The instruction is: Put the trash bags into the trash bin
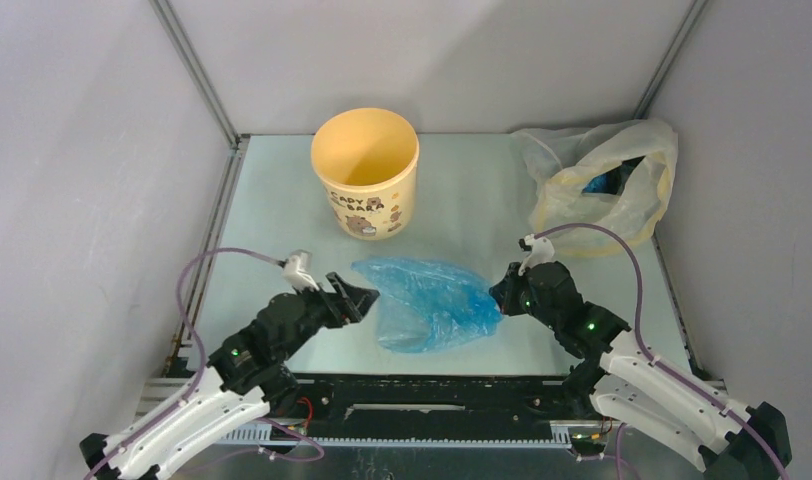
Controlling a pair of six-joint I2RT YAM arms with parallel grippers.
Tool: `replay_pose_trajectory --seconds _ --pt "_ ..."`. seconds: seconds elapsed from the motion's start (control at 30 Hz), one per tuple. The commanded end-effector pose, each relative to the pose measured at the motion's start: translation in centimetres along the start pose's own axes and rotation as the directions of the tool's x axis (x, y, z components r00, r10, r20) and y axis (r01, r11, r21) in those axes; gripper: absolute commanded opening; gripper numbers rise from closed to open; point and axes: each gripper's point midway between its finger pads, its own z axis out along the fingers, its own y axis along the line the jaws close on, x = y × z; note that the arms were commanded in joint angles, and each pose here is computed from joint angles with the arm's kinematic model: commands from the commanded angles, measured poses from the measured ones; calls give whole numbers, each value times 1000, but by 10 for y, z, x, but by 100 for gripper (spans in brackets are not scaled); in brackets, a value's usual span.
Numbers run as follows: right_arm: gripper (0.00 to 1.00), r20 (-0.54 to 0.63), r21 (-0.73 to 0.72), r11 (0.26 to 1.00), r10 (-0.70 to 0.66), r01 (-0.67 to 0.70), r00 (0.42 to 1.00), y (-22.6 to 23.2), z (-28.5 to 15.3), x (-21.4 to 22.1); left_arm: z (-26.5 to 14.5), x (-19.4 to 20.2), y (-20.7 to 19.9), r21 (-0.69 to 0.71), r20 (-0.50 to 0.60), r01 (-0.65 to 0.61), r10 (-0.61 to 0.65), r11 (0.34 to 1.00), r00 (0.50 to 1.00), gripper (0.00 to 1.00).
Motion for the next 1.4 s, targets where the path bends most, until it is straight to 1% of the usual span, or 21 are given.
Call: replay_pose_trajectory --seconds 0.0,0.03,0.1,0.23,0.33,0.4,0.5,0.57,0.67,0.77,0.87,0.97,1.1,1.17,1.27,1.37 --pt "0 15 -9 999 32 -31 999 5 2 -4 10 43 -35 185 -179 211 -178 960 968 89" --pt "0 19 -13 999 32 -31 999 6 2 -5 13 47 -35 179 -192 220 -185 959 964 89" --pt "0 26 -31 999 28 -28 999 10 0 -8 16 43 -39 184 -185 188 -154 965 971 89" --pt "0 40 -12 1000 -6 6 999 5 -2 -11 18 12 -17 48 -55 37 -34 998 998 92" --pt "1 45 11 1000 -29 28 999 0 -4 -14 16 -6 -10 -3 -17 -37 37 999 999 87" --pt "3 49 18 998 -53 52 997 -2 -4 -15 17 -12 -9 -13 -10 -57 57 998 998 81" --pt "13 48 19 997 -75 74 996 -2 -4 -18 22 -12 -12 1 -24 -59 59 998 998 76" --pt "30 42 21 996 -85 84 996 -1 -6 -19 27 -9 -14 4 -48 -57 57 998 997 75" --pt "42 34 23 995 -94 93 995 0 -11 -21 34 -7 -12 -10 -73 -63 62 998 995 72" --pt "53 34 35 993 -114 112 993 2 -21 -22 40 -9 -7 -30 -64 -71 69 997 996 68" --pt "54 59 72 987 -149 145 987 6 -34 -28 44 -14 -5 -35 -52 -70 68 997 996 61" --pt "51 86 33 984 -177 175 980 28 -44 -28 46 -21 -7 -30 -30 -71 70 997 997 51" --pt "50 96 -64 972 -220 227 971 72 -47 -18 50 -29 -12 -19 -11 -72 72 997 997 49" --pt "50 81 -112 959 -252 260 964 95 -41 -8 53 -30 -16 -12 -16 -74 74 997 997 49" --pt "51 68 -175 933 -307 315 949 126 -29 5 57 -33 -19 -8 -16 -84 84 996 996 46" --pt "51 45 -205 909 -362 364 931 150 -12 16 59 -36 -20 -11 -4 -95 95 995 995 39"
